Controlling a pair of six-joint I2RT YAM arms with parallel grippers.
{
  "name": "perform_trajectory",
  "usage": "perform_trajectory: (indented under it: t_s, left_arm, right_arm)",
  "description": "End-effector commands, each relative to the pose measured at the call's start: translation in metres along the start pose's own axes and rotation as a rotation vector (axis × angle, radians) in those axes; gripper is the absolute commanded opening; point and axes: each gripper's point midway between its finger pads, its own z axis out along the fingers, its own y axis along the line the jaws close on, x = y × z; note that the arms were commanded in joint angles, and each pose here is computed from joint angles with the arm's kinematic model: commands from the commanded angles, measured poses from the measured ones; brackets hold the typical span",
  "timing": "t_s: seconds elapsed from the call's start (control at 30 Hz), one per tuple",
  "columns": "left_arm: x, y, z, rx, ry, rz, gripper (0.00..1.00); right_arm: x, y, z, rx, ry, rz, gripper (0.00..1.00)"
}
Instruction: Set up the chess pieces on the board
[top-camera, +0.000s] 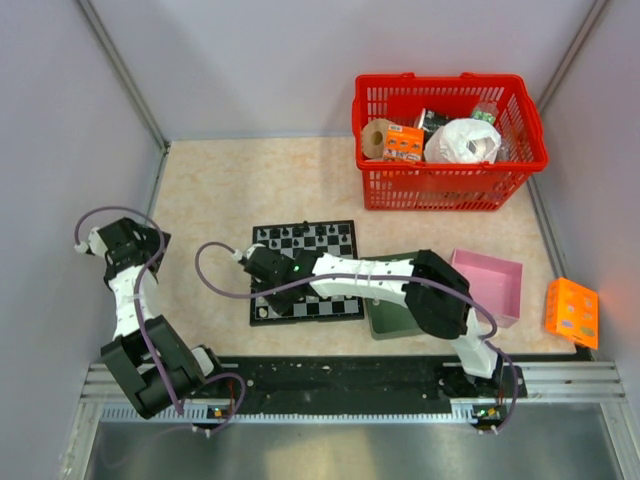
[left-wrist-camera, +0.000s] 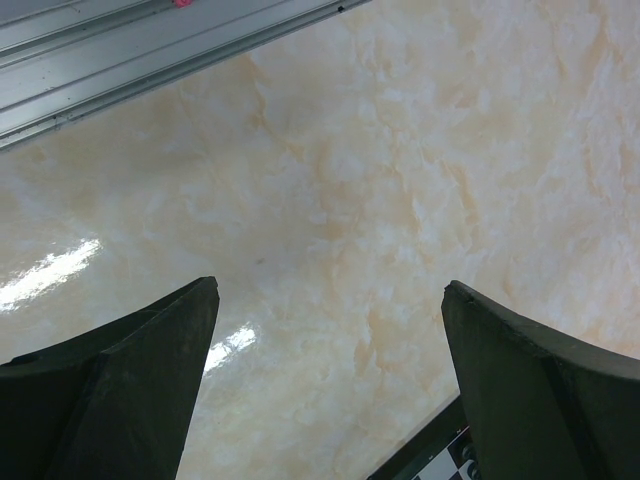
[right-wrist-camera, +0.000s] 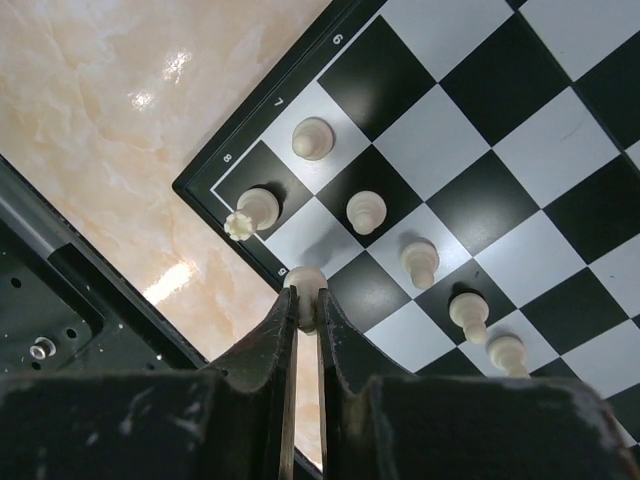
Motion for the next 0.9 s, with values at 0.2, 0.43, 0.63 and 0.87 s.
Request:
perform_trajectory:
  t_s: [0.2,0.43,0.63,0.87]
  left_arm:
    - [-0.012,0.001,-0.002,0.007,-0.041,-0.014,0.99]
    - [-0.012,0.002,-0.002,0.009,-0.041,-0.017,0.99]
    - [-0.011,0.004,0.0,0.01,-0.038,-0.017,0.99]
    - [-0.011,0.003,0.0,0.015,-0.036,-0.018,0.99]
  right_arm:
    - [-0.015,0.016,0.005,-0.023,-0.033,-0.005,0.06]
    - [-0.016,0.014,0.009,-0.005,-0.039,-0.005,0.08]
    - [-0.014,0.013,0.012,-0.001,-0.03,-0.005,0.11]
    - [-0.016,0.012,0.011,0.003,-0.035,-0.008,0.17]
